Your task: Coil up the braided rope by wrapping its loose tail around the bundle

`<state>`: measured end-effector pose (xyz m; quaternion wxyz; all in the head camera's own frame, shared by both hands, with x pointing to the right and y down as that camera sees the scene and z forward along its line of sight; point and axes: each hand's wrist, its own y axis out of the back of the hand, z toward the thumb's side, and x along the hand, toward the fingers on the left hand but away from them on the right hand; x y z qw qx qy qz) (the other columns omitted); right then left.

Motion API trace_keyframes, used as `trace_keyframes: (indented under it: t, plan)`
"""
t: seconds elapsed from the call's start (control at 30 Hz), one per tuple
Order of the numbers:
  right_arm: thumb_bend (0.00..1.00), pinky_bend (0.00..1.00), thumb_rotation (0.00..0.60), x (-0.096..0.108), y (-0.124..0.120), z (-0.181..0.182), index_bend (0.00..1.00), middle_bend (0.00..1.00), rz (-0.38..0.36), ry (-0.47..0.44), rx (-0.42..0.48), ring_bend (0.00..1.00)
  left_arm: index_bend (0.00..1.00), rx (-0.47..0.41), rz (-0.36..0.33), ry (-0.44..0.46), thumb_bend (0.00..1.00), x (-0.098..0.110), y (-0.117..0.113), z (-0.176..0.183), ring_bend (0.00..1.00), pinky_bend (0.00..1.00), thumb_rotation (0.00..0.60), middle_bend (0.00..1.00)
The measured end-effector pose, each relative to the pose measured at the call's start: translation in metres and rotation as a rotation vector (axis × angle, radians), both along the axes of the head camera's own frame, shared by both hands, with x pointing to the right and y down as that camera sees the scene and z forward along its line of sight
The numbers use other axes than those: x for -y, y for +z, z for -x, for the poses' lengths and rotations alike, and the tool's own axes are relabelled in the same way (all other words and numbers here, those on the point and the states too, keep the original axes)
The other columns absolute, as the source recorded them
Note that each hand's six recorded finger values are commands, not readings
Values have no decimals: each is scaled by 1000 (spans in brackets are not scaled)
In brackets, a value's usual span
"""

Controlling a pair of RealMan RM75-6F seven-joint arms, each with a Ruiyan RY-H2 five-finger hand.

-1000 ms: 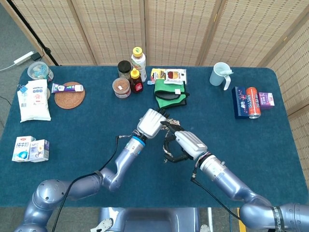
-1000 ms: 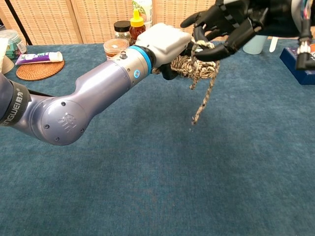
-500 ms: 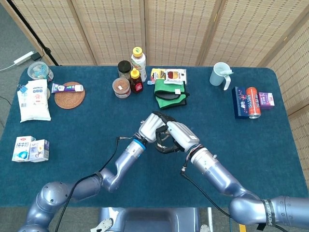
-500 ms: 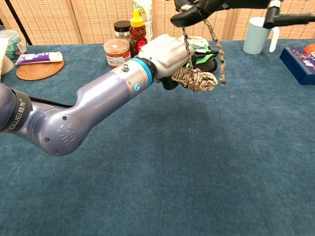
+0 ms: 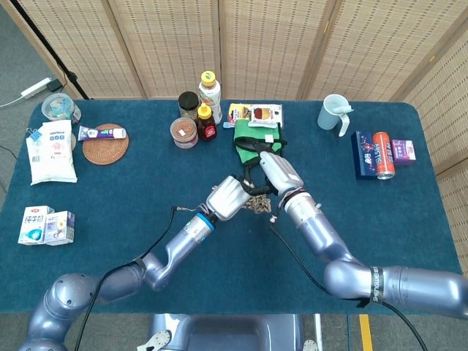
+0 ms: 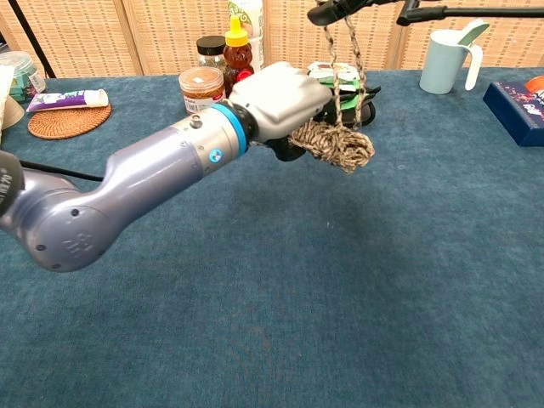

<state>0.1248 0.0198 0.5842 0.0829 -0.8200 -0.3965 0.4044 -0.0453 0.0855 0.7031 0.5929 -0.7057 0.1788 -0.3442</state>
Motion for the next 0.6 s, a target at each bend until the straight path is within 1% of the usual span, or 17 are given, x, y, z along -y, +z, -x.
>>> trace_keyframes:
  t: [0.3,0.6]
  plan:
    - [471,0,600,29,27,-23,724,0,6,104,-69,0,514,-22,-5,25,426,-1,-6,14,465,628,600,421]
    - [472,0,600,45,43,-38,724,0,25,188,-117,0,515,-28,6,50,427,-7,-8,20,465,628,600,421]
